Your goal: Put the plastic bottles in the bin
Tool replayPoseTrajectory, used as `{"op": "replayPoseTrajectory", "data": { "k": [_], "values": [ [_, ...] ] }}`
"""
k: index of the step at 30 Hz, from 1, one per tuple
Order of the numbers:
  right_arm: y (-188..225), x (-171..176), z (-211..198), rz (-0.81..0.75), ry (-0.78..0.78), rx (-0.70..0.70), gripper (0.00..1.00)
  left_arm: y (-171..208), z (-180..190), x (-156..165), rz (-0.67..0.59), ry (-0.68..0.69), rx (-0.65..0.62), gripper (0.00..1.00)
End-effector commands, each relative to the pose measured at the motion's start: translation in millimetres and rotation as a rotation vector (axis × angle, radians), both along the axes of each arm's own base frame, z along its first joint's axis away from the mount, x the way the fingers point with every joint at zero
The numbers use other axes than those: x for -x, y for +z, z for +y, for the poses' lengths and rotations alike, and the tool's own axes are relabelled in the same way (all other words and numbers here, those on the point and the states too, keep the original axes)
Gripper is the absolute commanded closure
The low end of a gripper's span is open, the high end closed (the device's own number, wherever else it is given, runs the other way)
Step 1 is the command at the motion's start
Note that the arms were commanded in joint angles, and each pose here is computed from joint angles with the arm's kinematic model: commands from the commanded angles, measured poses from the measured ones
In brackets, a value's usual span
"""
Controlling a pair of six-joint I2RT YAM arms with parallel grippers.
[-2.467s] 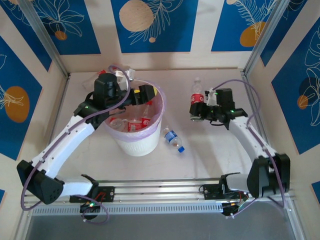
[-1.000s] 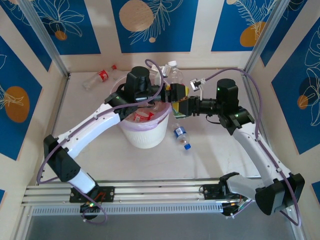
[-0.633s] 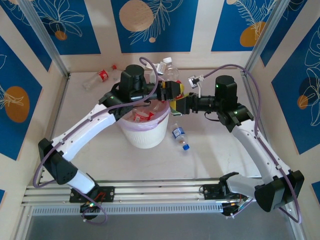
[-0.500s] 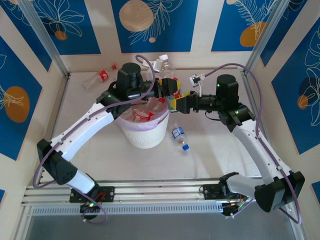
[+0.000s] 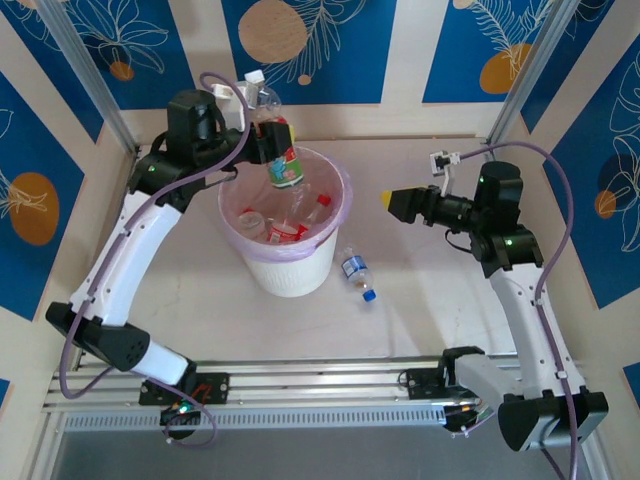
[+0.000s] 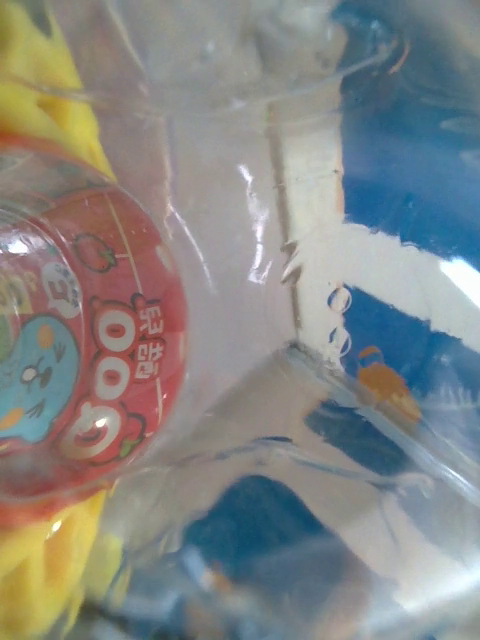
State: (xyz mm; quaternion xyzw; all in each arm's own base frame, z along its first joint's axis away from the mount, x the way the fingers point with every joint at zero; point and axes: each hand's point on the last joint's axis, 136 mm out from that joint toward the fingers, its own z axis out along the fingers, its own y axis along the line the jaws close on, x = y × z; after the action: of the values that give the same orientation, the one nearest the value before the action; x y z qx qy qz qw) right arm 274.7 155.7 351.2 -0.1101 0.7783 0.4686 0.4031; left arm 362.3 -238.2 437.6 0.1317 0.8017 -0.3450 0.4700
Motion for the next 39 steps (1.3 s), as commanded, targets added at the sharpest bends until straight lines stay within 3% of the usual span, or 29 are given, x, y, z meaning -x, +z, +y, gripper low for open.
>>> {"op": "replayPoseTrajectory", "data": {
  "k": [1, 5, 9, 16, 30, 32, 34, 39],
  "values": [
    [-30.5, -2.0, -6.5, 0.095, -0.043, 0.039, 0.13, -32.5, 25.5, 9.7, 0.04, 0.03, -0.229, 0.76],
    [-58.0, -14.0, -23.2, 0.175, -0.145, 0.094, 0.13, -62.5, 41.3, 7.2, 0.087, 0.058, -0.386, 0.91],
    [-71.4, -19.1, -32.0, 0.22, -0.174, 0.09, 0.13, -93.4, 42.6, 10.4, 0.162, 0.028, -0.479, 0.96],
    [-84.6, -26.0, -40.9, 0.265, -0.217, 0.096, 0.13, -136.2, 40.8, 14.2, 0.247, -0.004, -0.589, 0.96],
    [-95.2, -30.1, -47.9, 0.296, -0.258, 0.107, 0.14, -203.2, 31.8, 20.4, 0.387, -0.061, -0.614, 0.93],
    [-95.3, -29.6, -47.0, 0.298, -0.253, 0.106, 0.14, -209.0, 30.3, 20.3, 0.396, -0.069, -0.615, 0.85],
    [-95.1, -29.2, -47.1, 0.297, -0.254, 0.104, 0.14, -213.4, 28.5, 21.2, 0.407, -0.079, -0.609, 0.66],
    [-94.6, -27.4, -47.4, 0.294, -0.253, 0.109, 0.14, -203.0, 25.1, 21.5, 0.373, -0.088, -0.581, 0.32]
  ]
}}
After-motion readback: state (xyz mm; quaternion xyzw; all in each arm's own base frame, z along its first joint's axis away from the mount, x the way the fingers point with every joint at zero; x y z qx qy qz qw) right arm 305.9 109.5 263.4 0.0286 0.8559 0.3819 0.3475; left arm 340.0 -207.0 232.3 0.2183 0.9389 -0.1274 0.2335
